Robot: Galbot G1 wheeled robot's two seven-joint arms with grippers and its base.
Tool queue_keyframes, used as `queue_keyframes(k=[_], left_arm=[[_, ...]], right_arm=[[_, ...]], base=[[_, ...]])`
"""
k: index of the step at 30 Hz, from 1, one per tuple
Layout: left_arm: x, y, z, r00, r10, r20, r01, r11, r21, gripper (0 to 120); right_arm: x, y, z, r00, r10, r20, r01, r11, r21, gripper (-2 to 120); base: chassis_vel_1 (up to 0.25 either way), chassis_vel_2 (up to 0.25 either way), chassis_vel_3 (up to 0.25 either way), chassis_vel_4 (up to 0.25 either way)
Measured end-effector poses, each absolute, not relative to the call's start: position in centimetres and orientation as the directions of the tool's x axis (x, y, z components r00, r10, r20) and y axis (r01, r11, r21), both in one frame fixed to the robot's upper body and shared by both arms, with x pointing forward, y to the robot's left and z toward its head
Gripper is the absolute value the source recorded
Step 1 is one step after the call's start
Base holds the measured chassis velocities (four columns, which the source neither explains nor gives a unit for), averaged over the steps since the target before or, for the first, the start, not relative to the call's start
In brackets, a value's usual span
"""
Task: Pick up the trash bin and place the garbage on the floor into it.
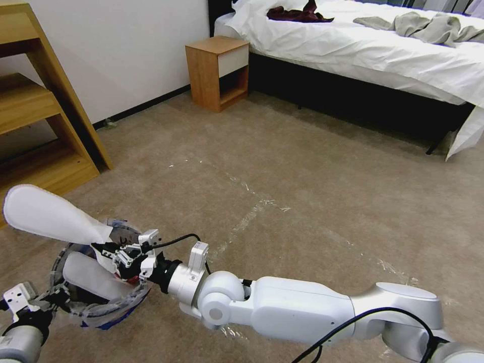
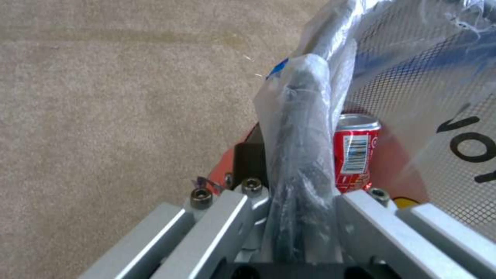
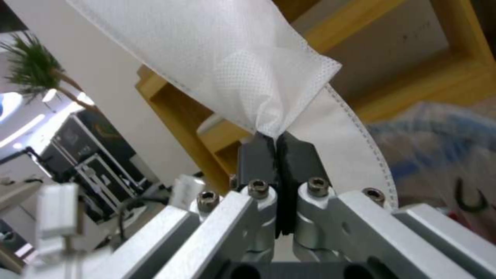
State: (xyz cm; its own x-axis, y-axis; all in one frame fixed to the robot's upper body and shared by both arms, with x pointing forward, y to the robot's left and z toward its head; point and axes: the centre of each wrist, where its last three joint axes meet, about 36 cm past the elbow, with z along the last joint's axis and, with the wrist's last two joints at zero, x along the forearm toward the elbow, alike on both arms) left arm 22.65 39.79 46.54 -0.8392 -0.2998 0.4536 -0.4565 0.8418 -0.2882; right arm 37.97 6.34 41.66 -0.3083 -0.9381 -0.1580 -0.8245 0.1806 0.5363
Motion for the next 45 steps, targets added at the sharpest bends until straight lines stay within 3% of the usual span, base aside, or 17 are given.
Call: queue_keyframes(k=[45], left_arm=[[22.5, 39.4, 46.1, -0.841, -0.298, 0.451, -0.459, 0.835, -0.303, 1]], right_arm=[[37.3, 7.7, 36.4, -0.301, -0.952, -0.054, -0.837, 0.236, 0.494, 0]], base=[[0.0, 0.0, 0.0, 0.0]])
